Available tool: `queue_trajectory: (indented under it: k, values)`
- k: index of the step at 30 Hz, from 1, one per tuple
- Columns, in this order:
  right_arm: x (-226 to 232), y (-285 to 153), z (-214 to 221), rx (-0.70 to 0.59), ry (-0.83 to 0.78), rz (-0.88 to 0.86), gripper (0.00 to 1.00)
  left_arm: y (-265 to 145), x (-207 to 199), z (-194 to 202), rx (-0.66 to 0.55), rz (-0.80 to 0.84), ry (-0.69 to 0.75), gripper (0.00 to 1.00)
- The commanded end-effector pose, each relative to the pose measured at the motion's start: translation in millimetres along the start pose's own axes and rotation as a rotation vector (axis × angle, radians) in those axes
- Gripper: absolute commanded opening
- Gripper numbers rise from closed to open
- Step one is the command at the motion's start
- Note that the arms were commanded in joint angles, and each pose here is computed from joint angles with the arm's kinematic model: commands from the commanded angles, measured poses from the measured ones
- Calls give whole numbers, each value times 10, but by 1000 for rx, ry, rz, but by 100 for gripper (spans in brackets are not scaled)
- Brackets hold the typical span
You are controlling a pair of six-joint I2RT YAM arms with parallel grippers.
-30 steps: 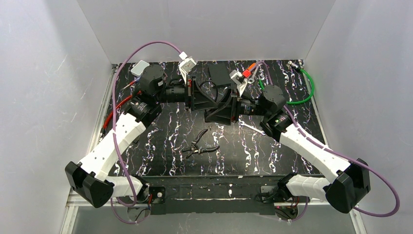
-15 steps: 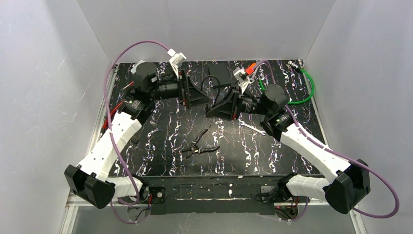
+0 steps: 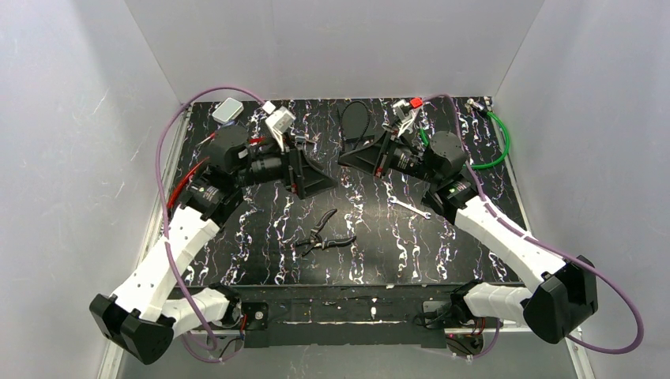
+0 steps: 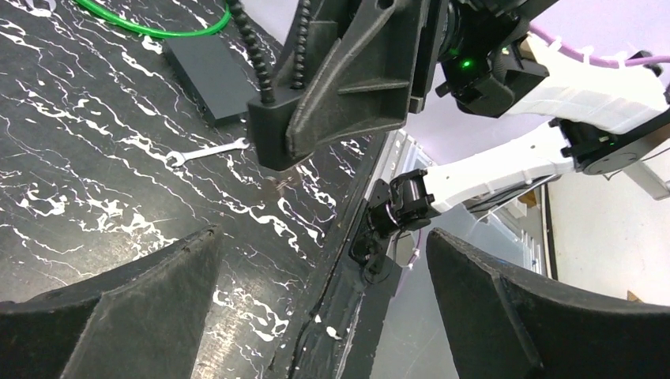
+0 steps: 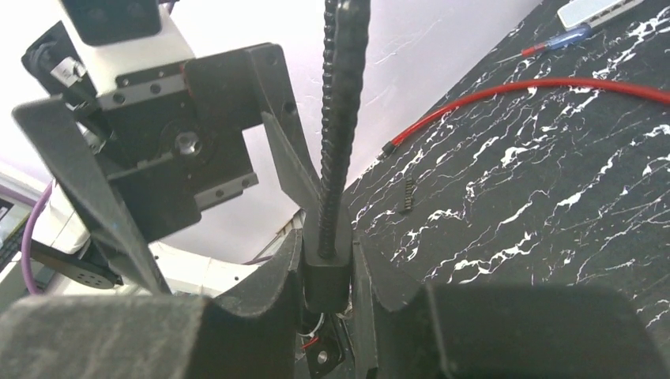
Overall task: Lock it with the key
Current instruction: Lock the lock.
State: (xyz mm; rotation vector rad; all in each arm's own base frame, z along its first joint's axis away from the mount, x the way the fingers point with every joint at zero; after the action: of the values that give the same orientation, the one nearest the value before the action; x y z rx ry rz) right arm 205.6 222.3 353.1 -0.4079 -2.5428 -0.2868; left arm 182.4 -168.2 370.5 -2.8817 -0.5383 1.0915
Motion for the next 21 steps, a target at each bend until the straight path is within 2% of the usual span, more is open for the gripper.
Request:
queue_trajectory:
  k: [1, 11, 16, 21]
  values:
    - [138, 40, -262, -86, -29, -16, 1, 134, -24, -12, -7, -51, 84, 99]
    - [259, 22, -274, -94, -51, -106, 1, 377, 144, -79, 43, -160, 25, 81]
    - [357, -21, -306, -104, -69, -165, 1, 361, 292, -71, 44, -127, -121, 72]
    - [433, -59, -331, -110, -74, -206, 1, 271, 478, -82, -24, -27, -305, 64]
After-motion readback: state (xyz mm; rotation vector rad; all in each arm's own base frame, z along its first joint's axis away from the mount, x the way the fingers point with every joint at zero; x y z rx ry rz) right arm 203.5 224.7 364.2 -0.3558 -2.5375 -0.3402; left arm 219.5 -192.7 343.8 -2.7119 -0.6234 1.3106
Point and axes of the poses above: each gripper's point midway between its finger pads, its own y axis out along the fingers, its own x axis along the line the jaws close on, z = x × y, the point moved 10 cm from there along -y, back along the fingers, and after that the axes turned 7 degrees about -y, right-handed, at the moved point
